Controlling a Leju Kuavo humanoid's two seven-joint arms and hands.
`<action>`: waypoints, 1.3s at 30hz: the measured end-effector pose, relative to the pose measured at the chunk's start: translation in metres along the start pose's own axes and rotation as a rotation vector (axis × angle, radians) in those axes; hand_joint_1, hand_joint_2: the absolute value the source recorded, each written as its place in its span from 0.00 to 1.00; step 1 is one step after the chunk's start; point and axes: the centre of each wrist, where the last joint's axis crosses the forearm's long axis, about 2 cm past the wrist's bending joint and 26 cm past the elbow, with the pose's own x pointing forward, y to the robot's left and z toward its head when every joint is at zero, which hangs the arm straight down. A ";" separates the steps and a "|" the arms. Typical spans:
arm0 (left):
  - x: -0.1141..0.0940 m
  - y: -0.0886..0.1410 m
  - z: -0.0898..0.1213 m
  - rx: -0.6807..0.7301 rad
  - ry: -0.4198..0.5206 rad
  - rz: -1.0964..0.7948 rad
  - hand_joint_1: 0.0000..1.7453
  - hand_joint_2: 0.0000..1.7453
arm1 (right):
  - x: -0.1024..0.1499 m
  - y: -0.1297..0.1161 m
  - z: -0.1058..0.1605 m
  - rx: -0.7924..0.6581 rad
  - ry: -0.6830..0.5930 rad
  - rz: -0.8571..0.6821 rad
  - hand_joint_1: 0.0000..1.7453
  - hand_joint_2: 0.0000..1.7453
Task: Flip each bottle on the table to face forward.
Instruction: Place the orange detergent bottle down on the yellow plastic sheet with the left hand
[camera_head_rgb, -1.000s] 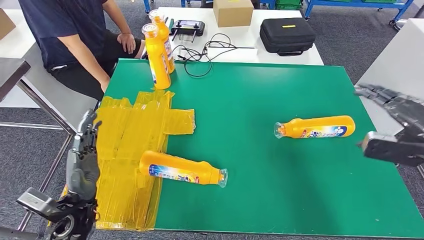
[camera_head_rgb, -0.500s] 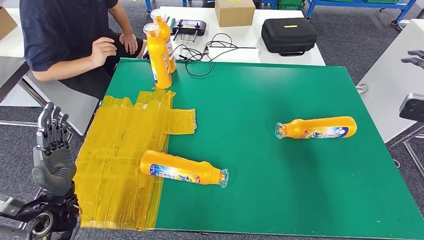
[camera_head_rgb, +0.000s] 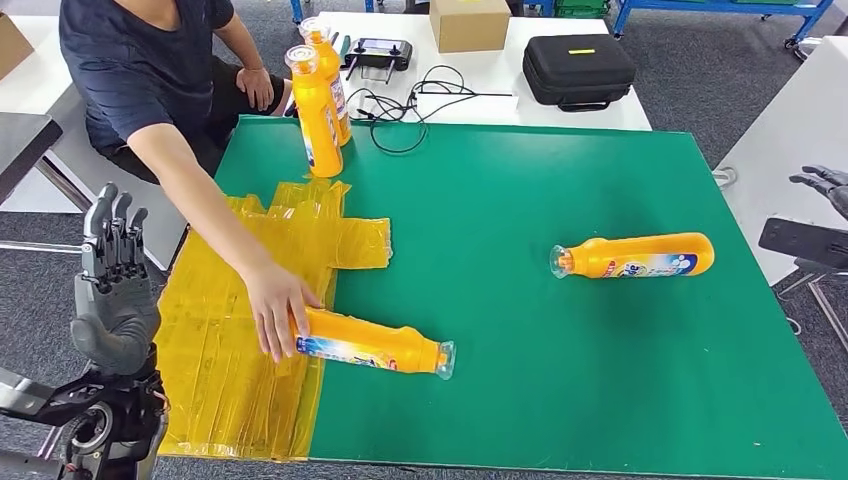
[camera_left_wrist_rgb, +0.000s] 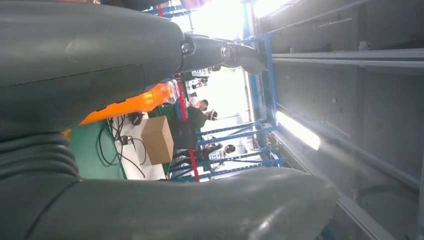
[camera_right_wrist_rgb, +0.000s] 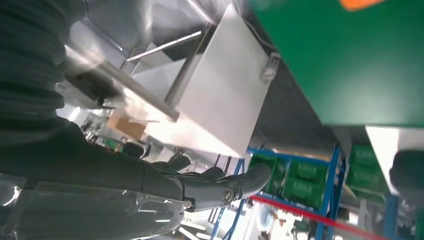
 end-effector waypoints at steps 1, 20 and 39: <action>0.000 0.000 0.000 0.000 0.000 0.000 0.00 0.00 | 0.001 0.003 -0.001 0.009 0.003 -0.004 0.00 1.00; 0.005 0.000 -0.002 0.018 -0.024 0.008 0.00 0.00 | 0.071 0.011 -0.047 0.274 0.095 0.106 0.00 1.00; 0.007 0.006 0.000 0.026 -0.028 0.003 0.00 0.00 | 0.135 0.054 -0.071 0.380 0.057 0.184 0.00 1.00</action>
